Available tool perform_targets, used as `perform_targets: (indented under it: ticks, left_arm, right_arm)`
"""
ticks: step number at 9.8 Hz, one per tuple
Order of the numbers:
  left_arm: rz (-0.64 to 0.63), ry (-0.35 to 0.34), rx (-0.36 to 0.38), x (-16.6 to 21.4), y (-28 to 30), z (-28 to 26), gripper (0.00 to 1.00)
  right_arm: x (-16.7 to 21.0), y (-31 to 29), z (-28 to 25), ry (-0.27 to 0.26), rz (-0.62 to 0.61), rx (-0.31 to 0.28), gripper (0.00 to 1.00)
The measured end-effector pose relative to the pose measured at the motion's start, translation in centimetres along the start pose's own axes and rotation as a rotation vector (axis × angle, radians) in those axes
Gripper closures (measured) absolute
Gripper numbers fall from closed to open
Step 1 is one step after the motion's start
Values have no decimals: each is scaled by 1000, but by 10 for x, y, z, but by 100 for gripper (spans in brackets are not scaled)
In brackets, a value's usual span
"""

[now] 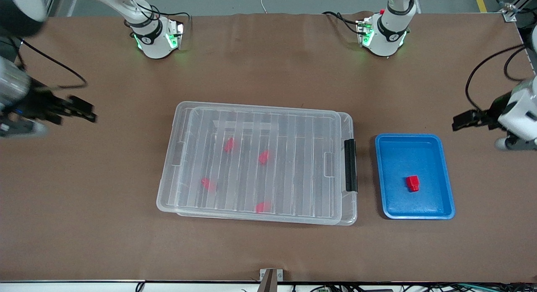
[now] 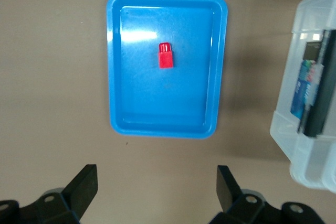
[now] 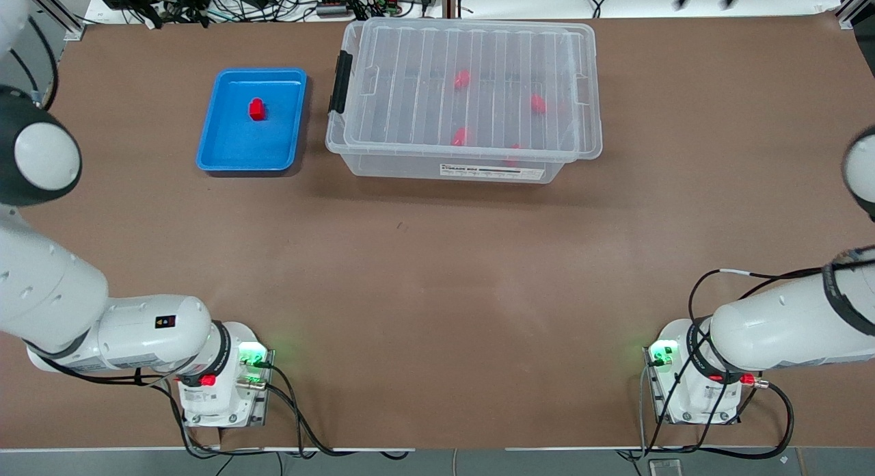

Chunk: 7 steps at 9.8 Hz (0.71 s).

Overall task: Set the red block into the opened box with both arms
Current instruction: 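Grip the lid edge with the right gripper while the left gripper grasps the block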

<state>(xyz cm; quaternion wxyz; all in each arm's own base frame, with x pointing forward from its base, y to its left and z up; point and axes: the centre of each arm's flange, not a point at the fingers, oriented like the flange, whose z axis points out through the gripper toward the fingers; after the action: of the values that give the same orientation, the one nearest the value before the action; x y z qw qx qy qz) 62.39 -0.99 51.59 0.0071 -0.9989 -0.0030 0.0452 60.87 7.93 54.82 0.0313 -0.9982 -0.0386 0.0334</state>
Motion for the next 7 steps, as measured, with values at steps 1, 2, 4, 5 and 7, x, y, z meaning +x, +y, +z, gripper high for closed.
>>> perform_targets:
  ticks: [1, 2, 4, 5, 7]
  left_arm:
    - [0, 11, -4, 18, 0, 36, 0]
    - [-7, 24, -2, 33, -5, 75, 0]
    - [-36, 48, -8, 61, -30, 147, 0]
    - [-43, 53, -16, 72, -34, 181, 0]
    - [-86, 44, -29, 83, -32, 234, 0]
  right_arm:
    - [19, -17, 37, -20, -9, 2, 0]
    - [33, -23, 67, -39, -12, 4, 0]
    - [52, -36, 113, -54, -27, 8, 0]
    - [59, -46, 132, -52, -39, 8, 0]
    - [68, -55, 169, -70, -48, 8, 0]
